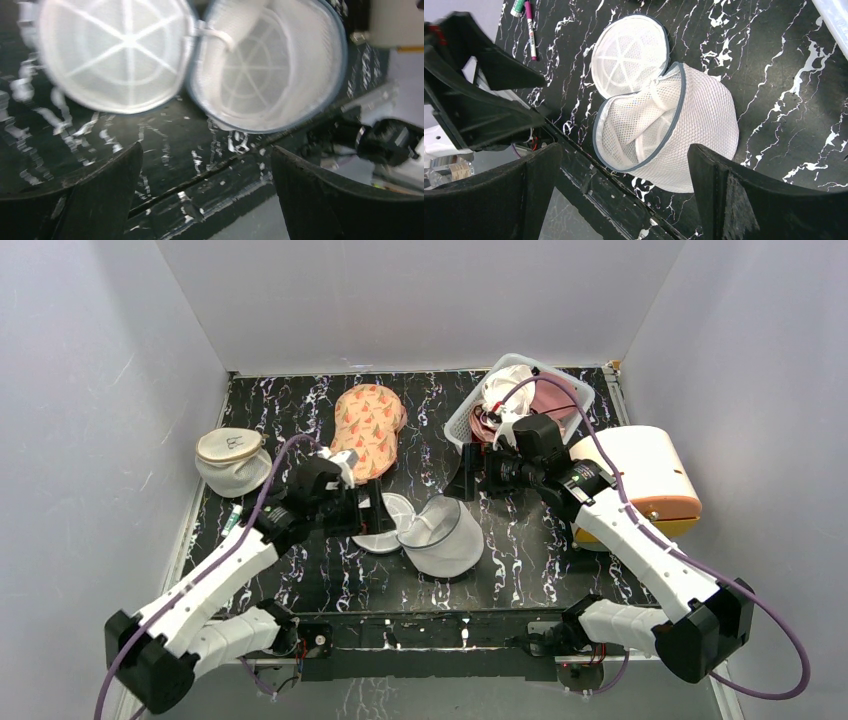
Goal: Unzip the laundry bag and remove the bra
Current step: Close the laundry bag at the center of the board.
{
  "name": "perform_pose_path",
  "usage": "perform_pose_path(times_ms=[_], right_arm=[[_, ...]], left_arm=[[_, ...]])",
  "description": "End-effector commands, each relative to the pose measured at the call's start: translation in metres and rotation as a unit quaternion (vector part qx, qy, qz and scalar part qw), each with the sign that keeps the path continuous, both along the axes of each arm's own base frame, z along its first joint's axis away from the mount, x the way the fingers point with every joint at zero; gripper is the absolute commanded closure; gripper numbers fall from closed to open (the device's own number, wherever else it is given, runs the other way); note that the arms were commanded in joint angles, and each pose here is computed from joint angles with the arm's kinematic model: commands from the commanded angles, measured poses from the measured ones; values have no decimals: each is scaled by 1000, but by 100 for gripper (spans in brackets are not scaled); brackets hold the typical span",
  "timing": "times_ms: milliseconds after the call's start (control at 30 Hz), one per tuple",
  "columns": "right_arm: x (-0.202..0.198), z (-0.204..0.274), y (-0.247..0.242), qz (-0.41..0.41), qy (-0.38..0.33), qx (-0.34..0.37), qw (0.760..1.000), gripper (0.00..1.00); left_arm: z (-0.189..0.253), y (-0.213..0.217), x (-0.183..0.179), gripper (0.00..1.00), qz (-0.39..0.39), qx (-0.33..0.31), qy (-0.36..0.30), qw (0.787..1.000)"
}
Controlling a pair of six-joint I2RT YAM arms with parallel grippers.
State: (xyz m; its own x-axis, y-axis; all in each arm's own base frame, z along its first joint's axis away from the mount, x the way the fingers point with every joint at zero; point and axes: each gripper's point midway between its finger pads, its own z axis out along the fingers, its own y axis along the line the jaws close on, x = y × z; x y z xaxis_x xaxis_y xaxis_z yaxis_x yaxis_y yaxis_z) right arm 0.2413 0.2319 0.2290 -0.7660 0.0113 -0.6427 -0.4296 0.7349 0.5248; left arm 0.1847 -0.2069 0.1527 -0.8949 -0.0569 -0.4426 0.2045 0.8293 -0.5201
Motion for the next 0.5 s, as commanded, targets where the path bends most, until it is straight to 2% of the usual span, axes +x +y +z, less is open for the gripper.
perform_pose_path(times_ms=[0,100,233,333,433,467], right_arm=[[5,7,0,-2,-20,4,1000,2],[5,6,0,-4,-19,2,1000,2],[2,4,-3,-6,-15,-3,1000,2],[-1,4,-6,-8,-18,-4,1000,2],[-4,5,-10,-14,-19,-6,1000,2],[-5,4,-11,-15,-18,-7,1000,2]], left_arm=[[-15,68,11,2,155,101,-19,982],[-21,84,20,2,203,127,-22,971],[-33,84,31,4,203,152,-15,967],[-44,80,38,16,186,155,-23,970],[-53,83,46,39,174,165,-40,970],[-56,85,49,43,171,170,-44,969]])
